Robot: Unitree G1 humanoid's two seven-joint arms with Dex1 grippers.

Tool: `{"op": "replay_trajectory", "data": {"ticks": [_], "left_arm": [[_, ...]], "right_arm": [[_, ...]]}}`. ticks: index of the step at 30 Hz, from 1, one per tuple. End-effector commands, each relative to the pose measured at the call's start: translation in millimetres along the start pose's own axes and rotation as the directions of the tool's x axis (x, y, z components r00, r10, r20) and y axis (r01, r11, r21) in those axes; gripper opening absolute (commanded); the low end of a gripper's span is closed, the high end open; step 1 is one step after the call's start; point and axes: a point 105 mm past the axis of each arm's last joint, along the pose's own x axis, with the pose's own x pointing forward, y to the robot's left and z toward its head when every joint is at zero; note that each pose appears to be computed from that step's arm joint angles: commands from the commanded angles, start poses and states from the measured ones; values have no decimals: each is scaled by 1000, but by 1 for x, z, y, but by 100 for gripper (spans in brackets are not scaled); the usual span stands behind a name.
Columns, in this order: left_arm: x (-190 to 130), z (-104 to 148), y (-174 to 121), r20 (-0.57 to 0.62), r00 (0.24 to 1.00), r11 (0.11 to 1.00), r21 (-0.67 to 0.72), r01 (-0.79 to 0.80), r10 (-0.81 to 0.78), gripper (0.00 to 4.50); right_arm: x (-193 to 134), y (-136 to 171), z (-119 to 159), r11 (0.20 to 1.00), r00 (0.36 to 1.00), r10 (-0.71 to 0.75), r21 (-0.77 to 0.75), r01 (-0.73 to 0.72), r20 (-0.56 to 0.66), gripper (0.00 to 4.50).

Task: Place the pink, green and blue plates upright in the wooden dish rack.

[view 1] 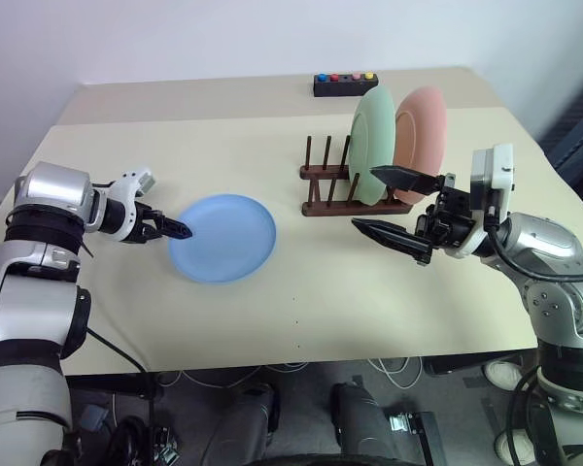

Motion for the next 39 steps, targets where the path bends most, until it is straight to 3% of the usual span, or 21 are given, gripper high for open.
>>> {"op": "replay_trajectory", "data": {"ticks": [1,5,12,15,22,24,30,33,39], "left_arm": [[12,-3,-6,-15,999,999,-26,29,-29,210],[16,-1,-9,-6,999,999,-24,41,-41,3],[9,9,-4,79,996,998,-39,46,-43,3],[-3,32,-14,248,961,991,-16,133,-125,3],[-49,64,-28,557,799,950,-58,308,-226,3],[-67,81,-42,694,667,931,12,364,-270,3],[-94,101,-66,920,344,915,36,401,-187,3],[-99,101,-77,952,263,914,38,404,-156,3],[-92,96,-102,987,154,921,-30,389,-33,3]], "right_arm": [[-1,2,11,999,1000,-1,-50,2,22,450],[-1,2,10,998,1000,-4,-56,5,12,450],[1,2,10,997,1000,0,-73,0,5,450],[2,3,9,996,1000,12,-92,-12,-7,450],[11,-1,12,985,999,14,-171,-21,-45,450],[18,-6,16,959,998,-3,-283,-17,-68,450],[54,-6,41,809,1000,-22,-588,18,1,450],[69,-6,45,702,998,-54,-710,53,22,450],[90,-12,30,294,989,-136,-956,-7,-49,450]]}}
